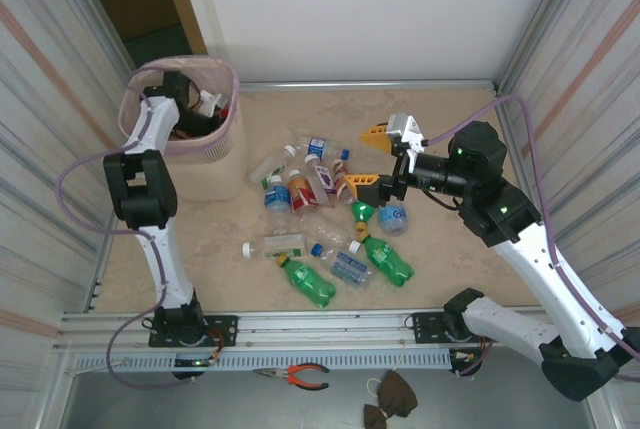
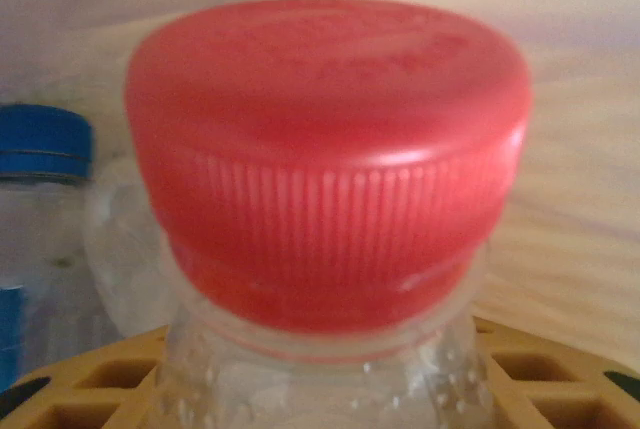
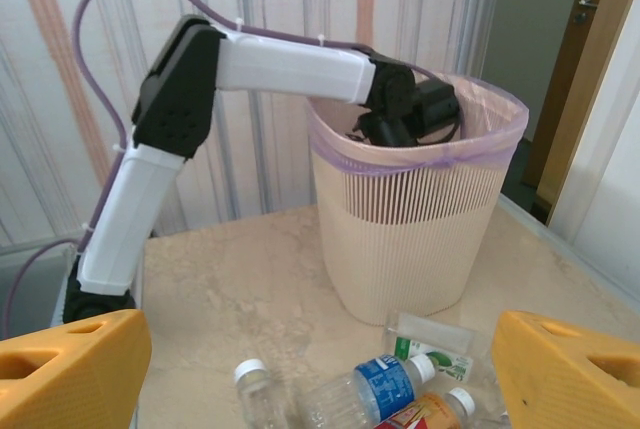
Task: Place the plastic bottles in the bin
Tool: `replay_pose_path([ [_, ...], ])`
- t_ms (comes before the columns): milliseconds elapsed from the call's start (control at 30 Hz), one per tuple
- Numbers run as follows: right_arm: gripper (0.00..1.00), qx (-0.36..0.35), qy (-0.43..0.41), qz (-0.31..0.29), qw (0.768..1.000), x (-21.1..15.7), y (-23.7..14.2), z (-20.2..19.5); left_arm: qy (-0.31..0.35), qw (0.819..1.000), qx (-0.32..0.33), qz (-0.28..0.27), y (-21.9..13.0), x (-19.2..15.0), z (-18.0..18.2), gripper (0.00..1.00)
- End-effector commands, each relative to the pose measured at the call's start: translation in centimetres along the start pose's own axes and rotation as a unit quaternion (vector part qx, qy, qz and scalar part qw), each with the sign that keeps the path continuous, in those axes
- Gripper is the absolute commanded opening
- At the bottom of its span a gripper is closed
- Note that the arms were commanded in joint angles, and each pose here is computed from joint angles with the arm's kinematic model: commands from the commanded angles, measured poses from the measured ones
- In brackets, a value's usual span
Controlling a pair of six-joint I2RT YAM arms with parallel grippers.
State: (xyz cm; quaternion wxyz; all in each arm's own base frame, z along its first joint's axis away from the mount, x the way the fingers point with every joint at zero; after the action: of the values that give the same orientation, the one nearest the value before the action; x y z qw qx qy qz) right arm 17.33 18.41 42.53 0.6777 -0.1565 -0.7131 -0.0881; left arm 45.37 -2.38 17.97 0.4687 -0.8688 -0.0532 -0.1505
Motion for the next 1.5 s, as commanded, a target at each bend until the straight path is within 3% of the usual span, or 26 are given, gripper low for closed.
replay_pose_path([
  [0,0.87,-0.007,-0.008,0.0,1.0,0.0,-0.2,0.0,-0.009,0.999,0.029,0.042,1.7,-1.2,1.7,0.54],
  [167,0.87,-0.011,-0.008,0.003,1.0,0.0,-0.3,0.0,-0.018,0.993,0.092,0.075,2.7,-1.8,3.7,0.55],
  [433,0.87,-0.014,-0.008,0.004,1.0,0.0,-0.2,-0.1,-0.015,0.979,0.183,0.091,1.9,-2.0,5.6,0.69],
  [800,0.87,-0.062,0.022,0.03,0.997,-0.3,0.2,-1.5,0.003,0.99,0.14,-0.002,-3.4,-0.5,1.4,0.82],
  [1233,0.86,-0.137,0.11,0.102,0.979,-2.7,1.9,-4.3,0.036,0.987,0.067,-0.138,-11.1,-0.4,-3.7,0.81],
  [1467,0.86,-0.212,0.179,0.173,0.945,-5.8,2.2,-6.1,0.068,0.972,0.016,-0.225,-14.9,-1.0,-6.2,0.79],
])
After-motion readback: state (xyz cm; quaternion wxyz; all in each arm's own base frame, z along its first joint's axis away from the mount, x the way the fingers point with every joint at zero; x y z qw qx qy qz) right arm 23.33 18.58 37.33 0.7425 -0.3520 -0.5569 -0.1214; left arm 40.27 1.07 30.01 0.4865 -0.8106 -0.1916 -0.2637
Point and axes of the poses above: each hand's point on the last joint's axis, 136 mm out from that joint toward the fingers, its own y axis out along the fingers, its own z axis along the line the jaws close on, x = y × z, the point moved 7 cm from there along -y, back along the fingers, and after that the axes turned 4 degrees about -y, right-handed, at the moved point
